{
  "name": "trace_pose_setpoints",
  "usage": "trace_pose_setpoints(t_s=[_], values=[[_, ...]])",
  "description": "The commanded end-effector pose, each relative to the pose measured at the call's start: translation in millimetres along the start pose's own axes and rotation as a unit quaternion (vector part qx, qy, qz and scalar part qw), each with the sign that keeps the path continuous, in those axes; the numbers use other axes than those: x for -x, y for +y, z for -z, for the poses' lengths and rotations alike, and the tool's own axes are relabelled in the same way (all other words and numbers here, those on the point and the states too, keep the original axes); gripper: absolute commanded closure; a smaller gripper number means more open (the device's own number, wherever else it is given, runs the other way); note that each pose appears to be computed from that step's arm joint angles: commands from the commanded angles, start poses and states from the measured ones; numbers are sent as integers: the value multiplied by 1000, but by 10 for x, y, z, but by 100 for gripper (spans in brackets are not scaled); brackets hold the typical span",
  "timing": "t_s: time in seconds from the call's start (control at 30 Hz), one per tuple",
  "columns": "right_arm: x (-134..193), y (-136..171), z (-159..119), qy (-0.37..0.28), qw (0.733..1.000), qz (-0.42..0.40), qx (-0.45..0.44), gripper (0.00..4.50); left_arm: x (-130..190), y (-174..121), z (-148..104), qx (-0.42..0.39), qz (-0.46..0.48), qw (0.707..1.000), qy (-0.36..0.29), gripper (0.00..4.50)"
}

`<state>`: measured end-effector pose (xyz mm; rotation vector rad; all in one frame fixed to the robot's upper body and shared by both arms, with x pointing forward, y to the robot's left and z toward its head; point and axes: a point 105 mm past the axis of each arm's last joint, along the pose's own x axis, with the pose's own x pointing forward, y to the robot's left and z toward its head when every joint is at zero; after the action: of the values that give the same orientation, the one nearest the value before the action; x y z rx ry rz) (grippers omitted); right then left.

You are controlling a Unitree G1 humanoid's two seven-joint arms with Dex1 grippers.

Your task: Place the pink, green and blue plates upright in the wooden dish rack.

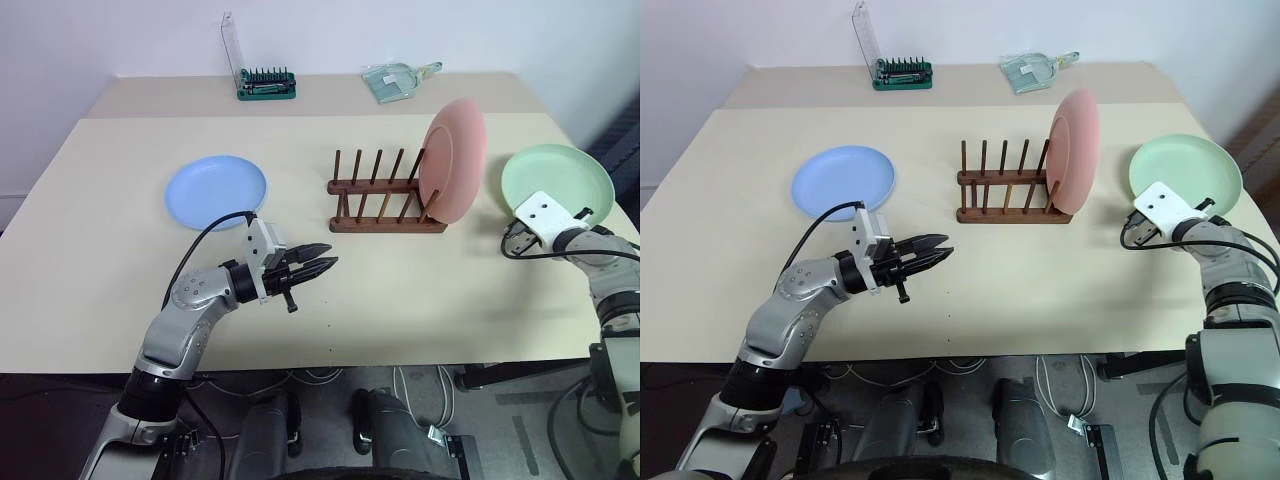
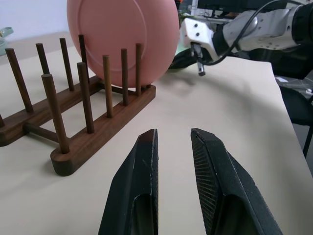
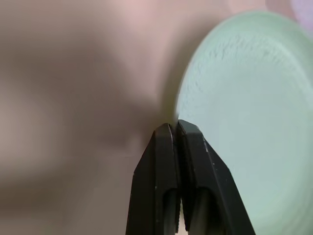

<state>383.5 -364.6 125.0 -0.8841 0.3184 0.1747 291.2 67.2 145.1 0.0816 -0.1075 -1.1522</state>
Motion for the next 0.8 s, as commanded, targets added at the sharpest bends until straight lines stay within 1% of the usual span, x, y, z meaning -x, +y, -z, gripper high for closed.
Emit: trace_pose_setpoints(t_s=[0.03, 0.17, 0.27, 0.3, 0.4, 0.43, 0.57, 0.63, 0.73, 0.8], values=[[146, -246, -196, -53, 998, 13, 9, 444, -12, -24, -130, -15, 8, 1000, -19, 345], [354, -264, -322, -98, 995, -30, 4, 444, -4, -30, -120, -12, 6, 1000, -19, 345], [452, -335, -382, -115, 993, -12, -16, 444, 4, -39, -102, -10, 5, 1000, -18, 345], [492, -374, -459, -136, 990, -2, -31, 444, 4, -44, -98, -8, 5, 1000, -18, 345], [622, -540, -729, -198, 977, 35, -65, 444, -4, -56, -88, -4, 8, 1000, -18, 345], [652, -578, -780, -207, 975, 44, -67, 444, -6, -59, -86, -4, 9, 1000, -18, 345], [854, -792, -1229, -267, 959, 85, -39, 444, -15, -33, -86, -5, 11, 1000, -18, 345], [958, -846, -1461, -298, 950, 92, -23, 444, -16, -27, -88, -6, 12, 1000, -18, 345], [1061, -872, -1674, -324, 941, 96, -5, 444, -18, -29, -84, -6, 13, 1000, -18, 345], [1206, -832, -1997, -380, 922, 76, 5, 444, -18, -31, -76, -4, 13, 1000, -18, 345]])
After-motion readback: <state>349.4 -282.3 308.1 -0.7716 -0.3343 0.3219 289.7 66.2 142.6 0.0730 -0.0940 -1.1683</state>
